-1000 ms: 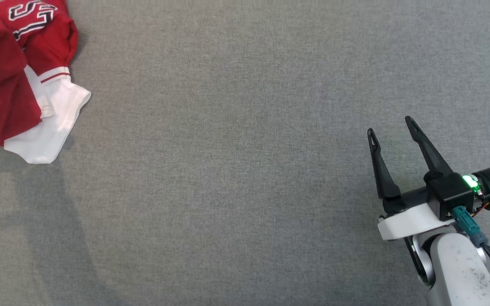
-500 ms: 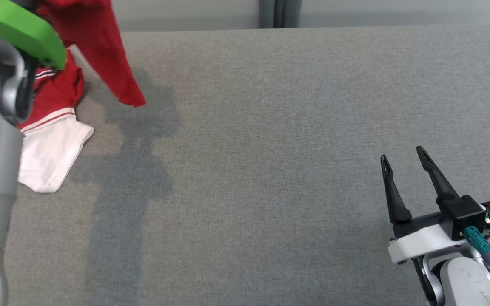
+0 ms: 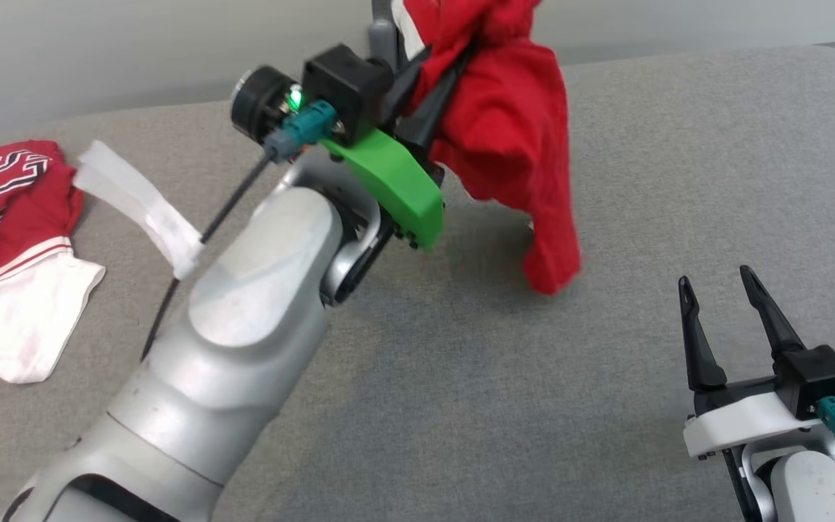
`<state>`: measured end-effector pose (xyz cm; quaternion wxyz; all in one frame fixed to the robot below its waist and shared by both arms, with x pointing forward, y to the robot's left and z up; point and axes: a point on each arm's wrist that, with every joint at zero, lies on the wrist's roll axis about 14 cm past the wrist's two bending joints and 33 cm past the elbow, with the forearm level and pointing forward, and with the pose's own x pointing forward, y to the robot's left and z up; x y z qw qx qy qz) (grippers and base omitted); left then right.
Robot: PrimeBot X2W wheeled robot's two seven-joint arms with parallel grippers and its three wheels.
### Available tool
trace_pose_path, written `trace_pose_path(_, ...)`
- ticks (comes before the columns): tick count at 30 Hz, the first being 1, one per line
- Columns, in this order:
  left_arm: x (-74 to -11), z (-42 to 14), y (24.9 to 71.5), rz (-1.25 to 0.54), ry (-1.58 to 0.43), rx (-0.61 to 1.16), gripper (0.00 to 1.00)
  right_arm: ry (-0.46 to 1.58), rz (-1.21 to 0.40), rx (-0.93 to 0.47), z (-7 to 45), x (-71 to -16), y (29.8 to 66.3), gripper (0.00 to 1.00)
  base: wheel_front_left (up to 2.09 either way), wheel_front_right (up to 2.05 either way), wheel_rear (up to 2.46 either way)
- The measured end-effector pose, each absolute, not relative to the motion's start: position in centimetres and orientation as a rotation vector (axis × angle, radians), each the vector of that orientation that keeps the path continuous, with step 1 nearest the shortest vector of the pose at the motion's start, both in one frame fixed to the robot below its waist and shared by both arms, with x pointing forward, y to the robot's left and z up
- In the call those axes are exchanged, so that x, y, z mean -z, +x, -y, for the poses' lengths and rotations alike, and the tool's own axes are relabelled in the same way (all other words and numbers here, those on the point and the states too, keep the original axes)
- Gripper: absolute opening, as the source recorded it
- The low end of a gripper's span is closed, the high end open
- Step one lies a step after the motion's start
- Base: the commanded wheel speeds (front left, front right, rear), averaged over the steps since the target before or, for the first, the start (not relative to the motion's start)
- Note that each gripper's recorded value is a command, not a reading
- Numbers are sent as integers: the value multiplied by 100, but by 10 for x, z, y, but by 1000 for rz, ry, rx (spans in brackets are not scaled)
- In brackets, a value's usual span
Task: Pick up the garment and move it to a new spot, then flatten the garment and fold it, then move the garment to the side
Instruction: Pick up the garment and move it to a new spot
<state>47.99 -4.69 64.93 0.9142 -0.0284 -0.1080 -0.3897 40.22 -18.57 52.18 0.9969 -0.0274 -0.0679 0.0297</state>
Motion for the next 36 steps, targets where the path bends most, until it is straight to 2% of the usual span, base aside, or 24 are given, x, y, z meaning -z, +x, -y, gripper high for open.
trace_pose_path(4, -605, 70, 467, 129, -106, 859, 0, -55, 137, -30, 196, -523, 400, 100, 0, 0, 0)
trace_pose_path(8, -553, 66, 467, -2, -199, 814, 0, -55, 122, -5, 205, -518, 398, 100, 0, 0, 0)
trace_pose_path(16, -449, 7, 462, -253, -168, 638, 0, -57, 100, 6, 208, -510, 401, 100, 0, 0, 0)
trace_pose_path(22, -427, -28, 459, -295, -180, 527, 2, -52, 100, -24, 198, -508, 410, 100, 0, 0, 0)
trace_pose_path(23, -424, -33, 458, -302, -187, 505, 25, -51, 99, -30, 196, -508, 411, 100, 0, 0, 0)
trace_pose_path(25, -420, -42, 457, -307, -185, 477, 46, -49, 99, -38, 193, -507, 412, 100, 0, 0, 0)
trace_pose_path(27, -418, -50, 455, -309, -178, 455, 100, -49, 102, -43, 192, -508, 413, 100, 0, 0, 0)
trace_pose_path(36, -432, -72, 449, -240, -214, 369, 100, -44, 104, -55, 187, -510, 412, 100, 0, 0, 0)
